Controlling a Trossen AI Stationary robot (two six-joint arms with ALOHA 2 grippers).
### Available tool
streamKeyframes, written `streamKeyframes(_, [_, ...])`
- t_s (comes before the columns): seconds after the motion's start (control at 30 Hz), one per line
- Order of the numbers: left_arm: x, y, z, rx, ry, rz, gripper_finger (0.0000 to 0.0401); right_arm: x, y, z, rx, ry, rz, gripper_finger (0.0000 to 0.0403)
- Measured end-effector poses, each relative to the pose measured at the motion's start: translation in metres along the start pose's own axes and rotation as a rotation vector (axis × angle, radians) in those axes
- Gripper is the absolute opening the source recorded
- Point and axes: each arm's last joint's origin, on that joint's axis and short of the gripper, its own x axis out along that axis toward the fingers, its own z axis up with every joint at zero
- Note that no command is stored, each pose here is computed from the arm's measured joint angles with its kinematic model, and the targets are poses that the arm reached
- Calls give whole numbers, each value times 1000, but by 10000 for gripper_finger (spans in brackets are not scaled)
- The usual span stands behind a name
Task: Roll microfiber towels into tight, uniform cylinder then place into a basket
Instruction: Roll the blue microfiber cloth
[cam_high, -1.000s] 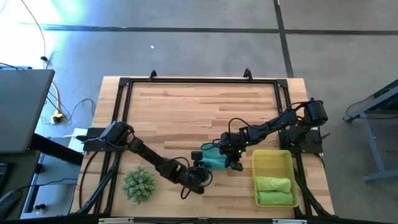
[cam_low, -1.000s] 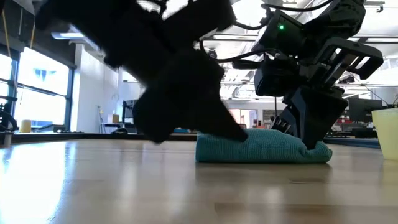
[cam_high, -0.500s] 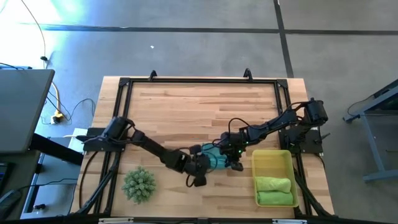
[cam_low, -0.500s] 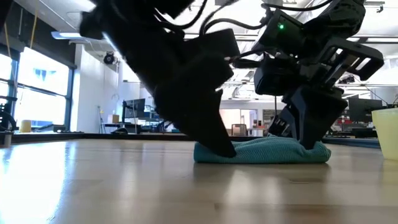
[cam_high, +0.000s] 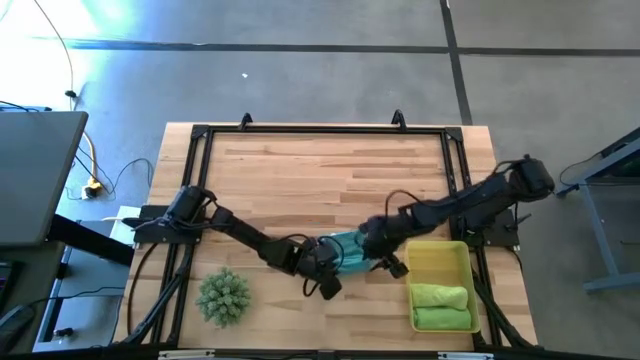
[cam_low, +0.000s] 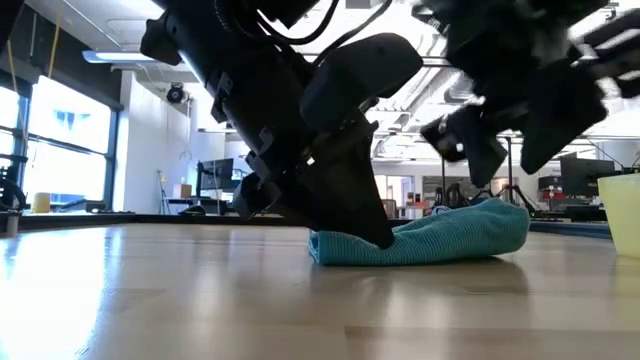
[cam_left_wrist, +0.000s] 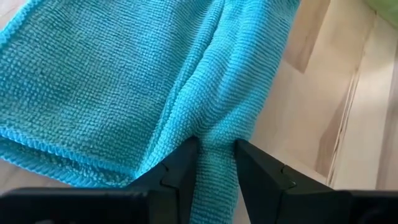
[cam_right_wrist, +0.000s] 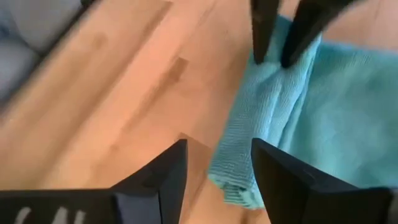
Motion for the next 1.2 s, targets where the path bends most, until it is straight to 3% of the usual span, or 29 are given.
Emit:
streamKeyframes(0.23, [2, 5, 5, -23, 2, 3, 104, 18, 51, 3, -431, 90, -210, 157])
streamKeyframes(0.43, [3, 6, 7, -28, 5, 1, 104, 34, 66, -2, -523, 155, -395, 137])
streamKeyframes(0.97, [3, 2, 7, -49, -21, -34, 104, 48, 35, -13, -240, 213, -486, 134])
streamKeyframes(1.2, [-10, -4, 10, 51, -105, -13, 104, 45, 26, -19, -78, 246, -469, 120])
